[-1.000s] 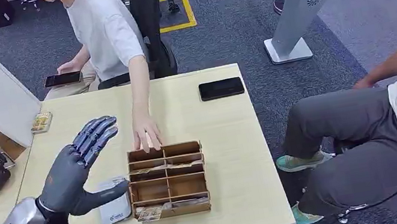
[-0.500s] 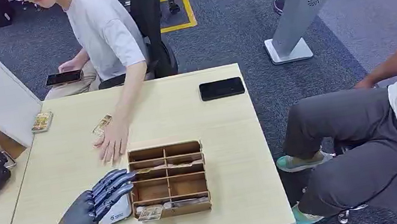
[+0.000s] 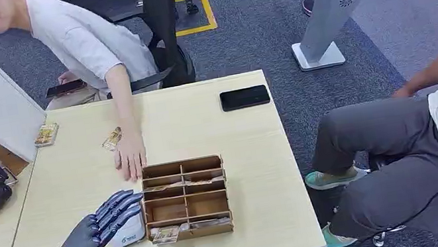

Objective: Pass the card to the sensor for recognition and then transmit it.

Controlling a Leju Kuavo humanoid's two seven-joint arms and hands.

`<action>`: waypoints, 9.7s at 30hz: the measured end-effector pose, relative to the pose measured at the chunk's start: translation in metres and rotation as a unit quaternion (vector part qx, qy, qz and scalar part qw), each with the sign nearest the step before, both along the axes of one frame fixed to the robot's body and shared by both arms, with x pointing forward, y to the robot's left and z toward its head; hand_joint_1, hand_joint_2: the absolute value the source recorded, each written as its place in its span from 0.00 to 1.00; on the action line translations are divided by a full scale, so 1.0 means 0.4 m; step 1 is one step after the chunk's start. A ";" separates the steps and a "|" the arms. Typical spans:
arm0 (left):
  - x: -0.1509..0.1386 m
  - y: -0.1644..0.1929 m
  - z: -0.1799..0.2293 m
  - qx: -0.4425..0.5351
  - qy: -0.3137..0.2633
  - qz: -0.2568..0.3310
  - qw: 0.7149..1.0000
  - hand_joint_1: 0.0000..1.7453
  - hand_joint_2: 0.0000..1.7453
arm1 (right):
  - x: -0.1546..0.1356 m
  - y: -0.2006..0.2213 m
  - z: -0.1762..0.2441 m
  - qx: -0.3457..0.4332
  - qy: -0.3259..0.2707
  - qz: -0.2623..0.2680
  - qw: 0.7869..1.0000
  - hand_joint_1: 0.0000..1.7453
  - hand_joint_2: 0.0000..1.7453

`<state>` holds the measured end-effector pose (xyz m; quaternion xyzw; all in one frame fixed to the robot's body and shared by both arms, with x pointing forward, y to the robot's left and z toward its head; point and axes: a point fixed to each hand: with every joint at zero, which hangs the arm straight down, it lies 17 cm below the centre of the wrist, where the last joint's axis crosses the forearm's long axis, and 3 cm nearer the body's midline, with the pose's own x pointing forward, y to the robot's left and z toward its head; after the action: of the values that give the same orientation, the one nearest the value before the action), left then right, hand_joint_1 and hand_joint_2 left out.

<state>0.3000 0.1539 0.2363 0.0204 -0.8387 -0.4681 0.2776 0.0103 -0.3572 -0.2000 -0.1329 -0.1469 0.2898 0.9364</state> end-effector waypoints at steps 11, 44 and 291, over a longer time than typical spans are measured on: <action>-0.013 0.007 -0.012 0.000 0.004 -0.004 1.000 0.00 1.00 | -0.004 0.001 -0.001 0.002 0.003 -0.002 1.000 0.00 1.00; 0.056 0.039 -0.158 0.116 -0.063 0.101 0.986 0.00 1.00 | 0.018 0.003 -0.018 0.001 -0.002 0.001 1.000 0.00 1.00; 0.700 0.437 0.460 0.055 -0.164 0.501 0.848 1.00 1.00 | 0.084 0.036 -0.083 0.004 -0.028 0.021 0.999 0.00 1.00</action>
<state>0.5800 0.3289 0.4203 0.5294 -0.7209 -0.3008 0.3311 0.0438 -0.3429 -0.2330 -0.1341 -0.1767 0.3046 0.9263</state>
